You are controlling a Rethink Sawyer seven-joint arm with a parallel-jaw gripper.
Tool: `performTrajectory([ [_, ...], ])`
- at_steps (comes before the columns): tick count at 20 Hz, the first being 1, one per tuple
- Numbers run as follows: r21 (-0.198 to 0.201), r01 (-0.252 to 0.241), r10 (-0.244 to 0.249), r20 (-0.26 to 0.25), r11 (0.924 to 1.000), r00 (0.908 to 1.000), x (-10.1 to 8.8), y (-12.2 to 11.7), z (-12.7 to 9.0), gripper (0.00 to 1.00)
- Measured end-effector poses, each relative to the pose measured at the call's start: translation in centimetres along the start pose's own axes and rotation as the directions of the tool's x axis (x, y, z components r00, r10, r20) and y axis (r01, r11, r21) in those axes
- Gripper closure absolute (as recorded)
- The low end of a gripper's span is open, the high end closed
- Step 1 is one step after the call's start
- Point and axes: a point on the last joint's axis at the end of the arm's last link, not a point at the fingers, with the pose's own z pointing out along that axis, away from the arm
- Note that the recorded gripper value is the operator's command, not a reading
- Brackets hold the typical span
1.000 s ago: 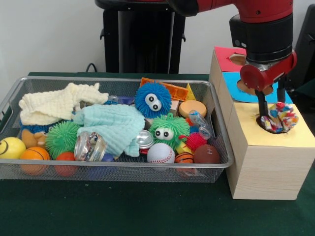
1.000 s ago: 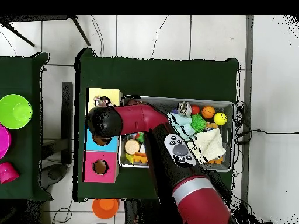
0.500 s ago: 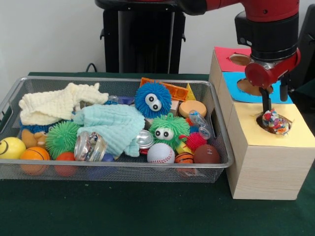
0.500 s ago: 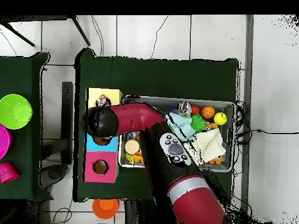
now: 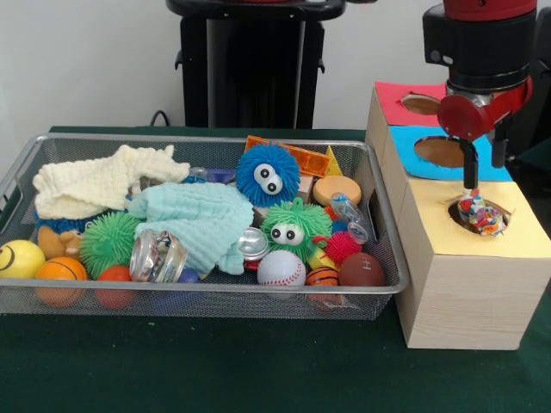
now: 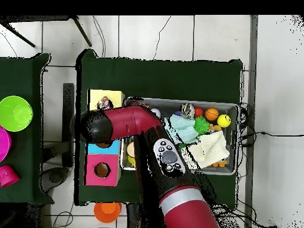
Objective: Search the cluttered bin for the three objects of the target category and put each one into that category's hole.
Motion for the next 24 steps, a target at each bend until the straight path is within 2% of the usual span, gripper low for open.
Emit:
performTrajectory([
  [4,0.025,0.021,-0.019,-0.056,0.9995,0.9982,0.3,0.2,-0.8,0.0],
  [8,0.051,0.038,-0.032,-0.12,0.998,0.9923,0.3,0.0,-2.3,0.0],
  [12,0.065,0.039,-0.029,-0.147,0.9971,0.9887,0.0,-0.3,-3.4,0.0],
  [20,0.089,0.022,-0.011,-0.126,0.9958,0.9919,-0.8,-1.6,-4.6,0.0],
  [24,0.107,0.01,0.0,-0.091,0.9942,0.9958,-1.2,-2.5,-4.8,0.0],
])
